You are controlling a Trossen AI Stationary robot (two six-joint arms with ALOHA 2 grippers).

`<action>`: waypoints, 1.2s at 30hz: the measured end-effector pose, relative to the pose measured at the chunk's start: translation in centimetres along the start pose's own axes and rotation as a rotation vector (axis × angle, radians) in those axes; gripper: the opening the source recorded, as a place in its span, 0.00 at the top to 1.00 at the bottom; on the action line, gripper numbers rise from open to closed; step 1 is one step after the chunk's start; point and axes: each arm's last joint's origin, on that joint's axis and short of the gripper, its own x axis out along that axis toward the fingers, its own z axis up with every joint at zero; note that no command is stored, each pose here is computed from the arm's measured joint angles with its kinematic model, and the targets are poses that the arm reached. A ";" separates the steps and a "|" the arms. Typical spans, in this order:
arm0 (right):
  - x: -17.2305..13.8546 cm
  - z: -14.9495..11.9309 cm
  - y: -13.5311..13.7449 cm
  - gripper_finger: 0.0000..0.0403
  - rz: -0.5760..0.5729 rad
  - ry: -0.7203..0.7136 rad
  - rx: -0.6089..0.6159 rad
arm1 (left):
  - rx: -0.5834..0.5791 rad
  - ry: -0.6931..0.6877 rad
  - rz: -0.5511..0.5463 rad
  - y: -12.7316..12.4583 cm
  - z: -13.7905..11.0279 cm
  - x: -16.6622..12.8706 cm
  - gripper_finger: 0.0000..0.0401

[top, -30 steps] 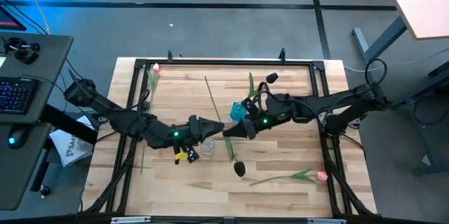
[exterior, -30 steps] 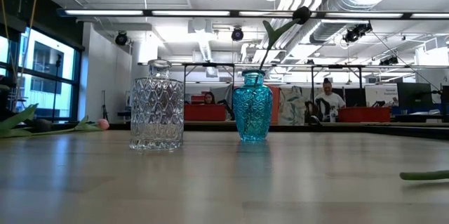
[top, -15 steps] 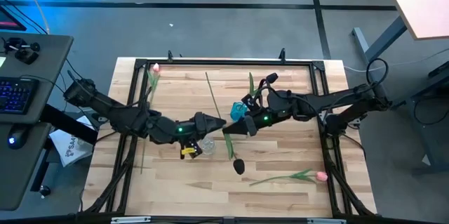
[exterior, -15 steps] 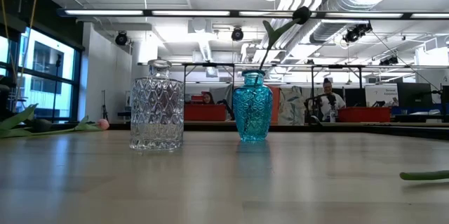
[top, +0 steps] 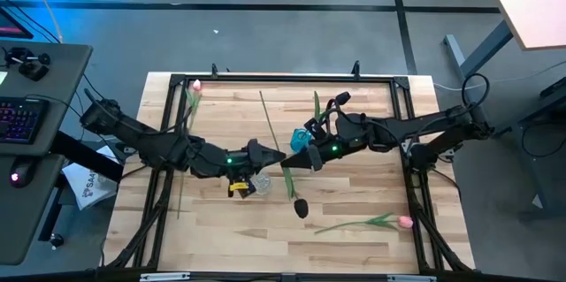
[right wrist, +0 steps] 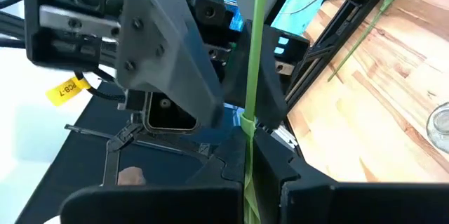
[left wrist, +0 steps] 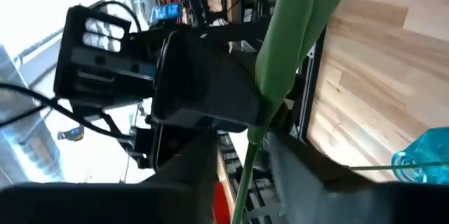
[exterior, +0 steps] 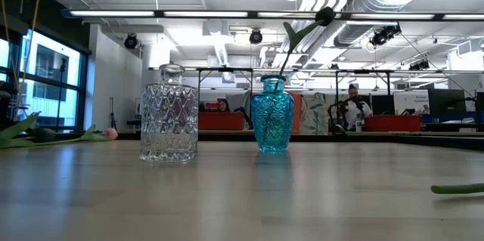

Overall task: Sort flowers into vase by color
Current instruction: Put the bottom black tulip into the blue vase

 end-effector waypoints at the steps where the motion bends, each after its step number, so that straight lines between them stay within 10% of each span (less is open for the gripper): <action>1: 0.0 0.0 0.0 1.00 0.000 -0.001 0.001 | 0.016 -0.001 0.001 0.0 0.0 0.1 0.79; 5: 0.0 0.0 0.1 0.96 0.006 0.001 0.046 | 0.021 0.001 -0.005 -0.1 -0.3 0.3 0.97; 16: -0.4 0.3 0.7 0.62 0.067 -0.005 -0.026 | -0.159 0.066 -0.056 -0.6 -0.9 0.5 0.99; 23: -3.6 2.1 2.4 0.58 0.138 -0.066 -0.197 | -0.396 0.187 -0.236 -2.7 -2.6 0.0 1.00; 31: -10.1 3.8 5.1 0.60 0.199 -0.220 -0.386 | -0.776 0.297 -0.413 -5.2 -3.0 -1.0 1.00; 36: -13.8 3.0 6.3 0.60 0.202 -0.222 -0.468 | -1.227 0.106 -0.375 -5.6 -2.6 -0.6 1.00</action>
